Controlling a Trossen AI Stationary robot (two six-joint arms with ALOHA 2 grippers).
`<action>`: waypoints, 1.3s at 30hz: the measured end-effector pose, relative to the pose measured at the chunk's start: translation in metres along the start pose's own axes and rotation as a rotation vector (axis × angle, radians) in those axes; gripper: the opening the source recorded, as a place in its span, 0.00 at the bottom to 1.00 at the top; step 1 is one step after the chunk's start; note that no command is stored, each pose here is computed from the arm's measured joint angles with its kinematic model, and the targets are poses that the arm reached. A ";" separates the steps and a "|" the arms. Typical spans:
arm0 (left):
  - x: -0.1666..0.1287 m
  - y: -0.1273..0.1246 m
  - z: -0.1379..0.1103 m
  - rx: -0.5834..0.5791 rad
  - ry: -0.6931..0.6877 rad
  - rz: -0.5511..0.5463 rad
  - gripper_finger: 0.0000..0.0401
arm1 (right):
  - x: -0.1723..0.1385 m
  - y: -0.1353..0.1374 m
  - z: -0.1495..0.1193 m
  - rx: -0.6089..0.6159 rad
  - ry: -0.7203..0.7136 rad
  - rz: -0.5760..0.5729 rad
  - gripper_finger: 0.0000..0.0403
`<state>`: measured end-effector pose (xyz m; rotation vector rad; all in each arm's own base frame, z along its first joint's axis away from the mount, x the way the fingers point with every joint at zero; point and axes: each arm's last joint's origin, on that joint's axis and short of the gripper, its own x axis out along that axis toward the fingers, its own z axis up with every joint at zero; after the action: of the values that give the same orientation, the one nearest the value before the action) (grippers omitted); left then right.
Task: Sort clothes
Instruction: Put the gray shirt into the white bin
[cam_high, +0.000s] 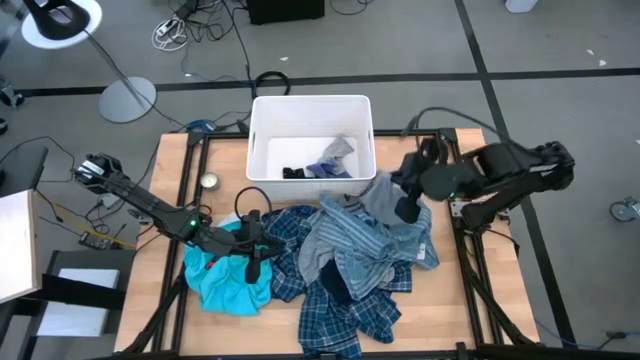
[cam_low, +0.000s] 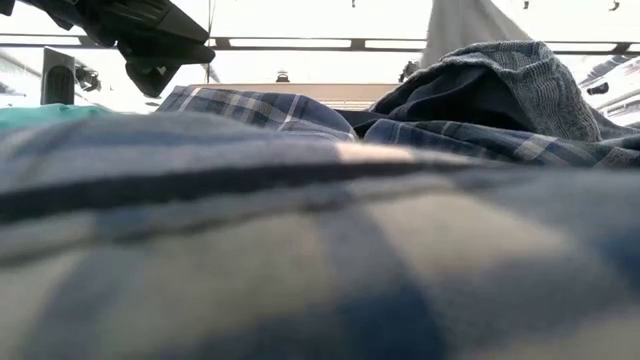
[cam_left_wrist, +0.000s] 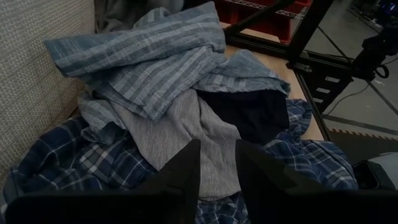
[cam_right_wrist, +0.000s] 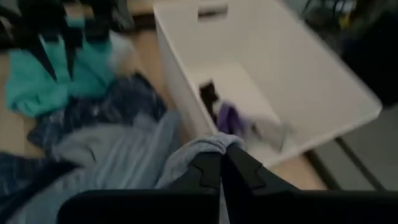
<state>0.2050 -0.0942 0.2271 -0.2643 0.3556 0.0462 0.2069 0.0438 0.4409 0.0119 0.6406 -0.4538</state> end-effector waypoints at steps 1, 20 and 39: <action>0.000 0.000 0.000 0.000 0.000 0.000 0.27 | -0.003 -0.001 0.008 -0.008 -0.023 0.001 0.00; 0.000 0.000 0.000 0.007 0.001 0.001 0.27 | 0.030 -0.039 0.175 -0.093 -0.737 -0.139 0.00; 0.000 0.000 0.000 0.050 0.000 0.001 0.27 | 0.159 -0.133 0.131 0.221 -0.122 -0.107 0.00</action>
<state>0.2049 -0.0941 0.2270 -0.2149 0.3568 0.0382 0.3399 -0.1606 0.4712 0.1594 0.4703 -0.6229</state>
